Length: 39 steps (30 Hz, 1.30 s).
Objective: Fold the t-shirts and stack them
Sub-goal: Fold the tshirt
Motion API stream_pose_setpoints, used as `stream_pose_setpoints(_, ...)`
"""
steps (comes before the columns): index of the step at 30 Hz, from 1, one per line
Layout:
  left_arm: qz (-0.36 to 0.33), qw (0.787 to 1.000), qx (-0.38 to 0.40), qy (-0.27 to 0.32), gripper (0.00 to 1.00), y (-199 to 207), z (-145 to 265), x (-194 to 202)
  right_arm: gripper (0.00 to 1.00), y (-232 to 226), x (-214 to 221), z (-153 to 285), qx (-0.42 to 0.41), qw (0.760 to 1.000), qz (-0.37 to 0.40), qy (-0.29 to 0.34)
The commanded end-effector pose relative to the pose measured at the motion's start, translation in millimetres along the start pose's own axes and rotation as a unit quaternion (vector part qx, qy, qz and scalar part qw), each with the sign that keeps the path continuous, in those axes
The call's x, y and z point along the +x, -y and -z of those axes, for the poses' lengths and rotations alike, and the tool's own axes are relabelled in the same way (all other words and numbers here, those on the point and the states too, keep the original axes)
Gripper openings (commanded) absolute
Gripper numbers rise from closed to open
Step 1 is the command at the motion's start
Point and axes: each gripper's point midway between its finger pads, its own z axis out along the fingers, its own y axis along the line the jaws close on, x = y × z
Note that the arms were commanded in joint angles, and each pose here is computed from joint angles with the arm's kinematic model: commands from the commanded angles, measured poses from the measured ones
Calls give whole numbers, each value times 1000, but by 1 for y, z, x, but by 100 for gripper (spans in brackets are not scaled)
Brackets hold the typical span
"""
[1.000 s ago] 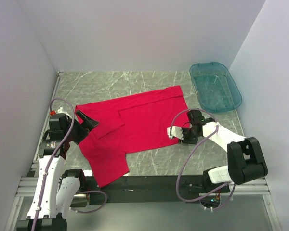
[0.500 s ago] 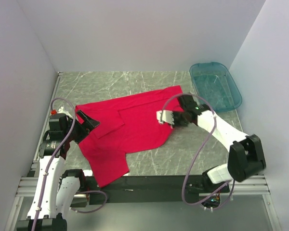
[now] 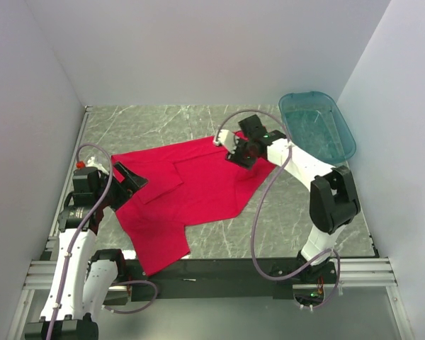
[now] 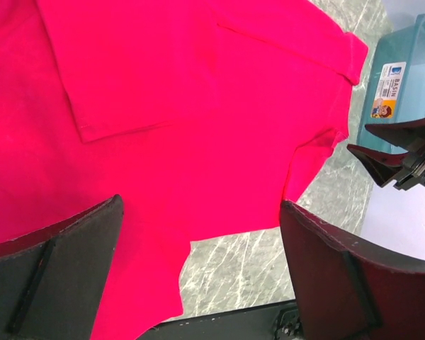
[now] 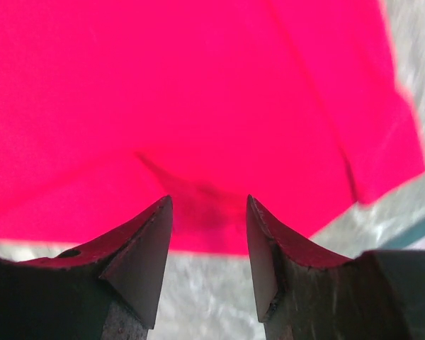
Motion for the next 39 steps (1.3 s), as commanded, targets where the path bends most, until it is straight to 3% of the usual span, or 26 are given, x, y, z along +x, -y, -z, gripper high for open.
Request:
stream_pose_setpoints(1,-11,1000,21,-1,98,5,-3,0,53,-9,33,16,-28,999,-14,-25)
stream_pose_setpoints(6,-2,999,29,-13,97,3,-5,9,54,-17,59,6,-71,996,6,-45)
stream_pose_setpoints(23,37,998,24,-47,97,-2,-3,28,52,-24,48,-19,-113,993,-4,-43)
stream_pose_setpoints(27,22,999,6,-24,97,-1,6,15,65,-13,15,15,-65,998,21,15)
stream_pose_setpoints(31,-6,999,-3,45,97,9,26,-14,68,-69,-30,42,-120,980,126,93)
stream_pose_setpoints(32,-9,998,-1,60,97,12,31,-19,68,-104,-56,52,-158,961,178,140)
stream_pose_setpoints(34,-17,995,4,99,97,20,46,-33,68,-147,-68,54,-201,941,216,168)
stream_pose_setpoints(35,-17,994,6,109,97,22,50,-36,69,-190,-85,60,-241,917,251,193)
stream_pose_setpoints(38,-20,989,10,143,97,27,67,-45,69,-258,-98,59,-300,884,290,211)
stream_pose_setpoints(39,-19,988,13,153,97,29,72,-46,68,-296,-104,64,-322,863,324,217)
